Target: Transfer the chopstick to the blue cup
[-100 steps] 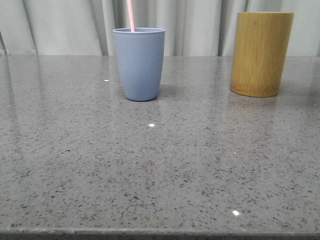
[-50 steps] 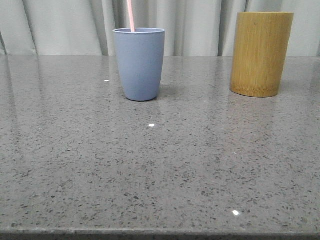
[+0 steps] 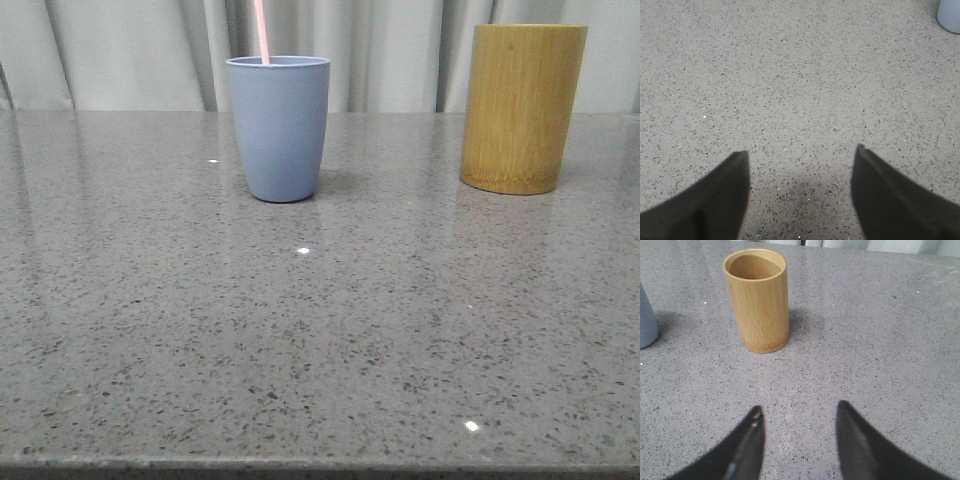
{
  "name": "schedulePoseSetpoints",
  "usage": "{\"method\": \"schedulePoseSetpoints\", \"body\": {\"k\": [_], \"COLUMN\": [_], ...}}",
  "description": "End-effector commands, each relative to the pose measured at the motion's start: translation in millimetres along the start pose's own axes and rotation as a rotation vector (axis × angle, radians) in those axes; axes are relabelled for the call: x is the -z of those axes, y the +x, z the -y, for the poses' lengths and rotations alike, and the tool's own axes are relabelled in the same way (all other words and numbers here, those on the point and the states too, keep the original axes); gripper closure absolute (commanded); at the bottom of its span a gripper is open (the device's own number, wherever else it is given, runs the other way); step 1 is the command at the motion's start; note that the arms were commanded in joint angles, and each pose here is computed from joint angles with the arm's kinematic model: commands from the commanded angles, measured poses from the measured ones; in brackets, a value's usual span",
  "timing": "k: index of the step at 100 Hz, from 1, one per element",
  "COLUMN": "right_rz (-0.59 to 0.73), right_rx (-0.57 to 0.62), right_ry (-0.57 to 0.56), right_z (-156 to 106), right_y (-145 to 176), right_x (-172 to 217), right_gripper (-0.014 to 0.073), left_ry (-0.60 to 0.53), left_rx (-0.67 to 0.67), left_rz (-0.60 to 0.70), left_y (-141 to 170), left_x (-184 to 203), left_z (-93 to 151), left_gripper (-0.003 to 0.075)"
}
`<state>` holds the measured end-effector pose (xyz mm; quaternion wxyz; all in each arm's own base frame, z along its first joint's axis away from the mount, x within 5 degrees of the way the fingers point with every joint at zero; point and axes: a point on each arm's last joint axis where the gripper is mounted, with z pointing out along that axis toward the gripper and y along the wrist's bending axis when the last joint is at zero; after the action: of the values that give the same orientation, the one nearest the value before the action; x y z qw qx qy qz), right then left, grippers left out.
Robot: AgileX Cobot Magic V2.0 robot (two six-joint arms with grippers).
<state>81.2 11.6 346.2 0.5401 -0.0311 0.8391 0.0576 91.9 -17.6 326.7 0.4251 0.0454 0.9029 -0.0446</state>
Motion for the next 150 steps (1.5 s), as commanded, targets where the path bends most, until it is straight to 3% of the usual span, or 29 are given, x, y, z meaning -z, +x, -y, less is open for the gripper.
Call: {"method": "schedulePoseSetpoints", "body": {"k": [1, 16, 118, 128, 136, 150], "right_rz": [0.089, 0.089, 0.088, 0.088, 0.088, 0.088], "right_rx": [0.019, 0.019, 0.019, 0.019, 0.019, 0.019], "right_ry": [0.003, 0.003, 0.003, 0.003, 0.003, 0.003], "right_z": [0.1, 0.1, 0.1, 0.1, 0.1, 0.1], "right_y": [-11.8, -11.8, -11.7, -11.7, -11.7, -11.7], "right_x": [4.1, 4.1, 4.1, 4.1, 4.1, 4.1], "right_gripper": [0.0426, 0.0669, 0.0662, 0.0662, 0.0662, 0.0662], "left_ry": [0.012, 0.012, 0.0, 0.035, 0.089, 0.15], "left_rx": [0.008, 0.008, -0.015, -0.015, -0.005, -0.014], "left_rz": [0.087, 0.087, 0.137, 0.245, 0.405, 0.608], "left_y": [-11.7, -11.7, -15.9, -19.0, -19.7, -0.2], "left_x": [4.6, 4.6, 4.7, 4.6, 4.3, -3.5], "left_z": [1.0, 1.0, 0.1, 2.6, 5.9, 8.0], "left_gripper": [0.0444, 0.074, 0.0739, 0.0739, 0.0739, 0.0739]}}
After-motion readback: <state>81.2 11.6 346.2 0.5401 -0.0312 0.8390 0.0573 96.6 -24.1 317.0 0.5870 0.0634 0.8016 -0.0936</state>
